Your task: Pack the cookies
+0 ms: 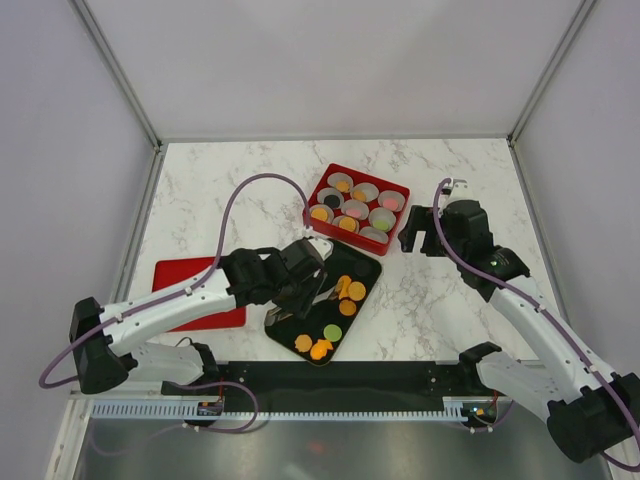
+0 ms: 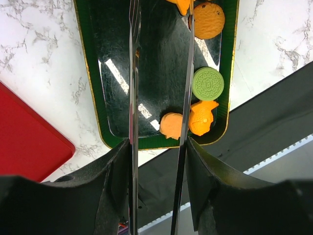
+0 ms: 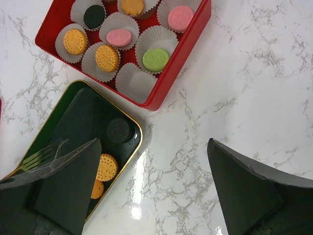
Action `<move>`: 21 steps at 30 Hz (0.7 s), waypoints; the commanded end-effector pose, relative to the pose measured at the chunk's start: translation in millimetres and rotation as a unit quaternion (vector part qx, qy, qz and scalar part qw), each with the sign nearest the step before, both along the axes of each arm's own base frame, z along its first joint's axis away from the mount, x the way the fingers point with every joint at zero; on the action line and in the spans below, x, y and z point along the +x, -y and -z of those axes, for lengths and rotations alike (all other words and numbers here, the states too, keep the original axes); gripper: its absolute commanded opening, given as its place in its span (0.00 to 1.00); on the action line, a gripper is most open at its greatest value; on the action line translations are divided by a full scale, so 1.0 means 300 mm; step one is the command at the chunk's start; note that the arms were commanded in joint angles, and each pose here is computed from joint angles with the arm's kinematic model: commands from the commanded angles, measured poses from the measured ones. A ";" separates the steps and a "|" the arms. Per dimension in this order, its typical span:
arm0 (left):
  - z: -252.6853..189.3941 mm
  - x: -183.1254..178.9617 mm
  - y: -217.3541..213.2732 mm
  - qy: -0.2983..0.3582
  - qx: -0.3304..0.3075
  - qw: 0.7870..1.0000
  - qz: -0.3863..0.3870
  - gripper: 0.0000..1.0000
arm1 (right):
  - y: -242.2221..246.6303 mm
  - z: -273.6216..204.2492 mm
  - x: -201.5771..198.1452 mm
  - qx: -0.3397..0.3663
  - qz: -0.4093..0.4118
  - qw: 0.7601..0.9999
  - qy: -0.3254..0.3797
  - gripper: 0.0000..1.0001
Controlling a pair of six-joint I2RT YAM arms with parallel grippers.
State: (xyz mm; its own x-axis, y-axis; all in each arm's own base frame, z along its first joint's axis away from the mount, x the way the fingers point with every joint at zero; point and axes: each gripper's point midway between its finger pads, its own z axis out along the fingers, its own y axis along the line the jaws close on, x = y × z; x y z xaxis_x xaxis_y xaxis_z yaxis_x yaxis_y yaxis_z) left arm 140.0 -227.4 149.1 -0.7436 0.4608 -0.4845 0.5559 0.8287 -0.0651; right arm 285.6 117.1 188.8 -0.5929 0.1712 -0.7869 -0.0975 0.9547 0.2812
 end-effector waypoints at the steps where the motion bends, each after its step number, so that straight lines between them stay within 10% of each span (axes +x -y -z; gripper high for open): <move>1: -0.007 0.006 0.036 0.002 -0.016 1.000 -0.011 0.54 | 0.001 -0.018 0.008 0.002 -0.001 1.000 0.014 0.98; 21: -0.023 0.062 0.165 0.027 0.000 0.999 0.023 0.54 | 0.005 0.006 0.022 -0.005 0.004 1.000 0.008 0.98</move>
State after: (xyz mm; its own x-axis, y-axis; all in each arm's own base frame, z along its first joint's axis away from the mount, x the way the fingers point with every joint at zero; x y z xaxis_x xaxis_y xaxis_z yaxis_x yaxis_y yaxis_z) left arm 148.0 -265.9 146.7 -0.7249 0.4954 -0.4787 0.5869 0.8079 -0.0527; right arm 286.3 117.1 182.7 -0.6057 0.1663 -0.7782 -0.0920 0.9567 0.2760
